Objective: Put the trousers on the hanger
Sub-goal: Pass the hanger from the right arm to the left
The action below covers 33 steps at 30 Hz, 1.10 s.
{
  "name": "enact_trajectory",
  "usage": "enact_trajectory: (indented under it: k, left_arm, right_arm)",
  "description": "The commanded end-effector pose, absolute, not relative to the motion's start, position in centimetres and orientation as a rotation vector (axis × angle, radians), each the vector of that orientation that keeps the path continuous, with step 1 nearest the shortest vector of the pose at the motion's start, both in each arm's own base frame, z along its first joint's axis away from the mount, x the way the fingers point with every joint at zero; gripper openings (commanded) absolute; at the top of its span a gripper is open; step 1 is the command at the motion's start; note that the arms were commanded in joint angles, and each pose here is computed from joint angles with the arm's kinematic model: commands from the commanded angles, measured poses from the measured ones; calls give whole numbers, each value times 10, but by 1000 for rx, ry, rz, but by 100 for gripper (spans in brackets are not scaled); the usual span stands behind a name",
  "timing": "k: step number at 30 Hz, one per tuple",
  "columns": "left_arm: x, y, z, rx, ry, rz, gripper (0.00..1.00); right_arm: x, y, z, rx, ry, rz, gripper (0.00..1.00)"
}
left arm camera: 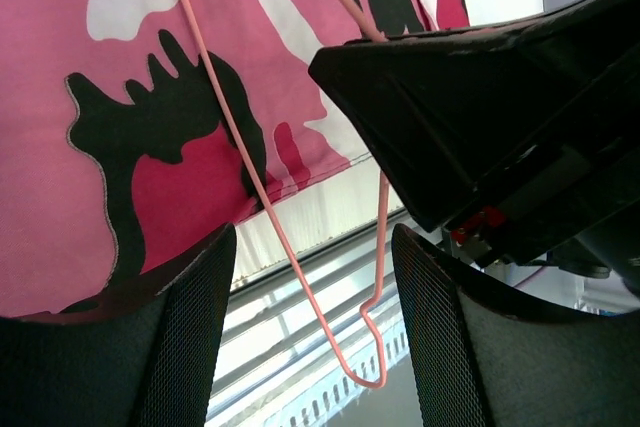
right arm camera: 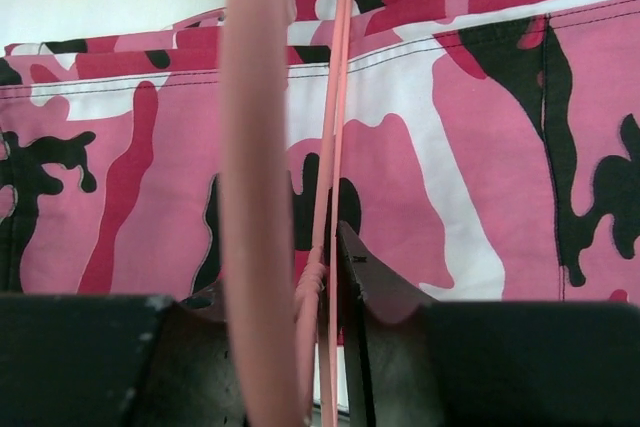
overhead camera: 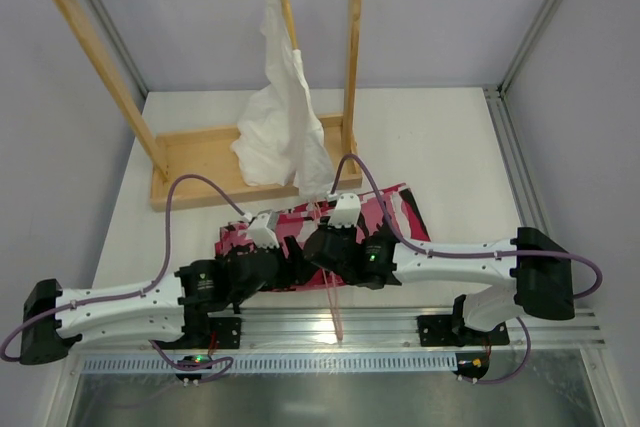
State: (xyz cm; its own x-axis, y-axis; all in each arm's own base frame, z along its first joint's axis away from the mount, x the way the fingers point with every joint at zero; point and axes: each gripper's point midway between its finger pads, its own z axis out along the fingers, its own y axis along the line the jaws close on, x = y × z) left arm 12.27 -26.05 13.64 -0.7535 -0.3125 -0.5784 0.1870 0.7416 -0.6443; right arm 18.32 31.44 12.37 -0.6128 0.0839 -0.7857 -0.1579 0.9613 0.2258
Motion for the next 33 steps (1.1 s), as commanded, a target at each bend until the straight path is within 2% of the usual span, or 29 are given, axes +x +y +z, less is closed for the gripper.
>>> enact_trajectory:
  k: [1, 10, 17, 30, 33]
  left_arm:
    - [121, -272, 155, -76, 2170, -1048, 64]
    - [115, -261, 149, -56, 2160, -1073, 64]
    - [105, -277, 159, 51, 2134, -1169, 67]
    - [114, -291, 152, 60, 2164, -1087, 67]
    - [115, -293, 152, 59, 2165, -1085, 66]
  right_arm:
    - [188, 333, 153, 32, 2159, 467, 27]
    - [186, 330, 175, 64, 2139, 522, 29]
    - [189, 335, 192, 71, 2114, 557, 29]
    - [187, 341, 210, 66, 2095, 620, 29]
    - [184, 343, 214, 63, 2098, 653, 34]
